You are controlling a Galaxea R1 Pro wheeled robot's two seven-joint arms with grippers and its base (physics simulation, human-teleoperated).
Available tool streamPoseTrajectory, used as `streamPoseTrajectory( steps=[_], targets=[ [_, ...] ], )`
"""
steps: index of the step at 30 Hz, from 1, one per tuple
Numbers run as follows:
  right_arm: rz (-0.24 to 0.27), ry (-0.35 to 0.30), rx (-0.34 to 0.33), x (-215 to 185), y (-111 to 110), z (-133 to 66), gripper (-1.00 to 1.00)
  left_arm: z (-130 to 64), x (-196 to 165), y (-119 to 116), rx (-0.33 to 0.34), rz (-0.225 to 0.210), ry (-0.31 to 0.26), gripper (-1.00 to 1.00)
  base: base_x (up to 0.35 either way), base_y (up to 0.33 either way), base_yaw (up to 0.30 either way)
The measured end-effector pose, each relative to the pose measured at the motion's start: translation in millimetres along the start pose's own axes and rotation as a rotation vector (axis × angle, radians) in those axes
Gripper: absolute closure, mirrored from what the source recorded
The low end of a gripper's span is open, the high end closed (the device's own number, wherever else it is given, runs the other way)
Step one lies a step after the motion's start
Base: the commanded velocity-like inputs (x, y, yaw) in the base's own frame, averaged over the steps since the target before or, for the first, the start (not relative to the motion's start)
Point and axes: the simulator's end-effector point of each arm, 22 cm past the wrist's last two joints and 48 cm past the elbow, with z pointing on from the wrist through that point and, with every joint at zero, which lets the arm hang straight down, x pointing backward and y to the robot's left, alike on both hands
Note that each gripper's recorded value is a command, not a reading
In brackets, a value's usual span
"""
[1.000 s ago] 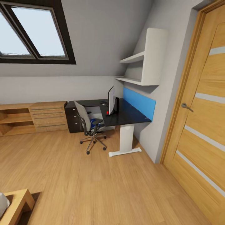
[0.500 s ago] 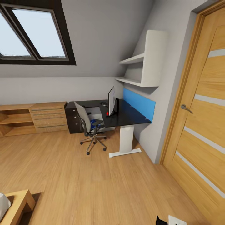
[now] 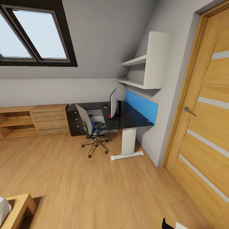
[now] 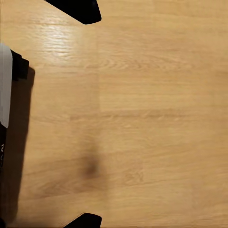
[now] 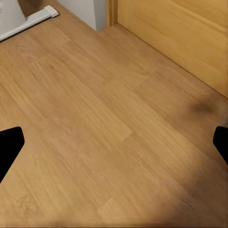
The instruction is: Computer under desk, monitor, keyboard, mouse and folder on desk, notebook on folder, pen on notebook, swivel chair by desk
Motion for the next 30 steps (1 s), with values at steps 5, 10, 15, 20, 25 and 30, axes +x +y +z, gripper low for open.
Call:
streamPoseTrajectory(
  steps=[5, 10, 15, 20, 25, 30],
  targets=[
    [-0.001, 0.006, -0.013, 6, 9, -4.0, -1.00, -0.7, -4, 0, -0.006, -0.010, -0.029, -1.00, 0.000, 0.000, 0.031],
    [-0.047, 0.013, -0.060, 11, 27, -8.6, -1.00, -2.8, 10, 6, -0.016, -0.010, -0.001, -1.00, 0.000, 0.000, 0.212],
    [-0.109, 0.010, -0.107, 14, 40, -11.4, -1.00, -3.8, 15, 4, -0.015, -0.009, 0.010, -1.00, 0.001, 0.000, 0.244],
    [-0.191, 0.017, -0.161, 22, 50, -16.3, -1.00, -4.1, 17, 5, -0.015, -0.008, 0.014, -1.00, 0.123, 0.000, 0.250],
    [-0.243, 0.016, -0.197, 26, 58, -18.9, -1.00, -4.3, 18, 4, -0.015, -0.008, 0.016, -1.00, 0.290, 0.000, 0.252],
    [-0.255, 0.017, -0.204, 28, 59, -19.4, -1.00, -4.3, 19, 5, -0.017, -0.008, 0.020, -1.00, 0.323, 0.000, 0.246]
  ],
)
